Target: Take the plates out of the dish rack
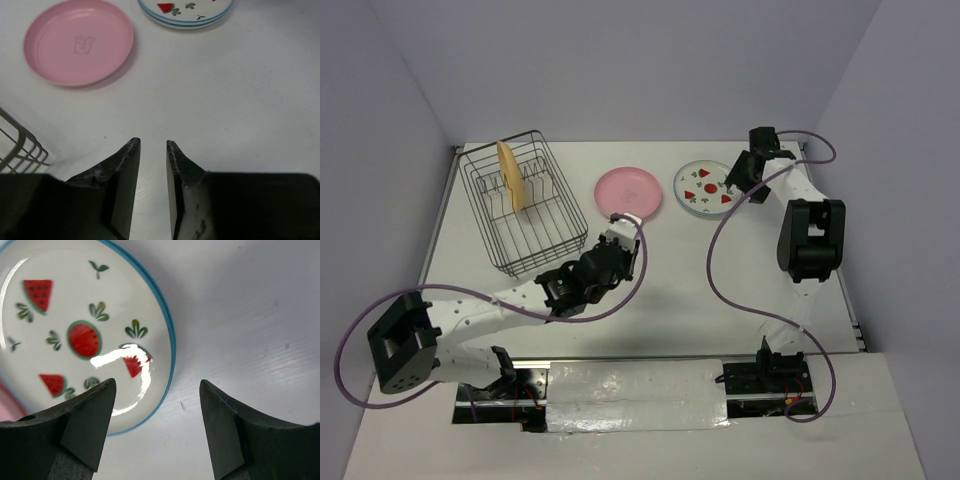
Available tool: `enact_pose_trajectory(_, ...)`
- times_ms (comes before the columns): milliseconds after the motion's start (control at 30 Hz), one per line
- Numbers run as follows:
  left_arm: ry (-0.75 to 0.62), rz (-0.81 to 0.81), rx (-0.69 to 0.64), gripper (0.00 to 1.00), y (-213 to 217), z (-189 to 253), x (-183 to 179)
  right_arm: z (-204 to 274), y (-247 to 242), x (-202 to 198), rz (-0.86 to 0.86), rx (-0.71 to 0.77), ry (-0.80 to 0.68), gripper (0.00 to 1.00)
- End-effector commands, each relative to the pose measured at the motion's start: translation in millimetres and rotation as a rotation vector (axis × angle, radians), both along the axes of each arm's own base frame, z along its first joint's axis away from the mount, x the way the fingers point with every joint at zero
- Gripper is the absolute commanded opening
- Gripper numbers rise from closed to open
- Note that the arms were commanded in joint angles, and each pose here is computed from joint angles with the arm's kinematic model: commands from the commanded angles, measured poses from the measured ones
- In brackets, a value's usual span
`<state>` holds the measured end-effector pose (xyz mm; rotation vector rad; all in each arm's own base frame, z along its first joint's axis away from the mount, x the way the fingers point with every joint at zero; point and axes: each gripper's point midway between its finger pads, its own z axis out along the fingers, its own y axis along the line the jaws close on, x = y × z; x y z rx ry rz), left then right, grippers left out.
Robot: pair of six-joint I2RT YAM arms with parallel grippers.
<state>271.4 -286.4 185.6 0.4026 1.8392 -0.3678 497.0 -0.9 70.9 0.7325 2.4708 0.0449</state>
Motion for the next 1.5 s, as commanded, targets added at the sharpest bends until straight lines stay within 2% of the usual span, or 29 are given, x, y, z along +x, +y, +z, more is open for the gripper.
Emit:
enact_pose_trajectory(0,0.004,0.104,-0.064,0.34,-8,28,26,64,3,1,0.011,0.065,-0.160,0.75)
enact_pose_trajectory(67,0.015,0.160,-0.015,0.30,1,28,36,72,10,-6,0.029,0.095,-0.192,0.75)
enact_pose_trajectory(200,-0.041,0.297,-0.047,0.36,39,80,70,98,26,-19,0.105,0.148,-0.284,0.74)
enact_pose_trajectory(267,-0.051,0.390,-0.105,0.38,94,106,100,113,37,-27,0.171,0.161,-0.326,0.74)
enact_pose_trajectory(300,-0.053,0.350,-0.128,0.38,88,114,98,119,40,-30,0.184,0.169,-0.346,0.74)
enact_pose_trajectory(367,-0.061,0.386,-0.188,0.43,122,124,118,137,53,-41,0.230,0.213,-0.437,0.74)
enact_pose_trajectory(400,-0.065,0.386,-0.227,0.44,130,128,127,147,67,-49,0.290,0.277,-0.481,0.74)
enact_pose_trajectory(433,-0.070,0.436,-0.266,0.45,160,133,143,154,92,-58,0.359,0.322,-0.521,0.74)
enact_pose_trajectory(500,-0.016,0.369,-0.353,0.46,165,130,158,170,119,-79,0.465,0.366,-0.612,0.74)
enact_pose_trajectory(533,-0.015,0.413,-0.380,0.47,196,130,170,172,143,-90,0.529,0.375,-0.613,0.74)
enact_pose_trajectory(600,-0.011,0.382,-0.434,0.48,211,134,182,178,166,-107,0.621,0.346,-0.636,0.74)
enact_pose_trajectory(633,-0.031,0.416,-0.438,0.48,237,137,187,177,183,-121,0.667,0.335,-0.640,0.74)
enact_pose_trajectory(733,-0.061,0.444,-0.423,0.50,269,139,193,176,195,-136,0.737,0.307,-0.677,0.74)
enact_pose_trajectory(833,-0.049,0.445,-0.407,0.57,292,131,200,174,194,-159,0.771,0.310,-0.713,0.74)
enact_pose_trajectory(900,-0.029,0.469,-0.423,0.56,315,119,205,180,190,-162,0.758,0.304,-0.759,0.74)
enact_pose_trajectory(1000,-0.036,0.465,-0.472,0.54,335,111,205,186,184,-169,0.736,0.290,-0.803,0.74)
enact_pose_trajectory(1233,-0.005,0.324,-0.510,0.56,320,88,219,194,183,-178,0.744,0.304,-0.860,0.75)
enact_pose_trajectory(1467,0.050,0.321,-0.503,0.55,321,61,227,190,180,-179,0.730,0.290,-0.850,0.75)
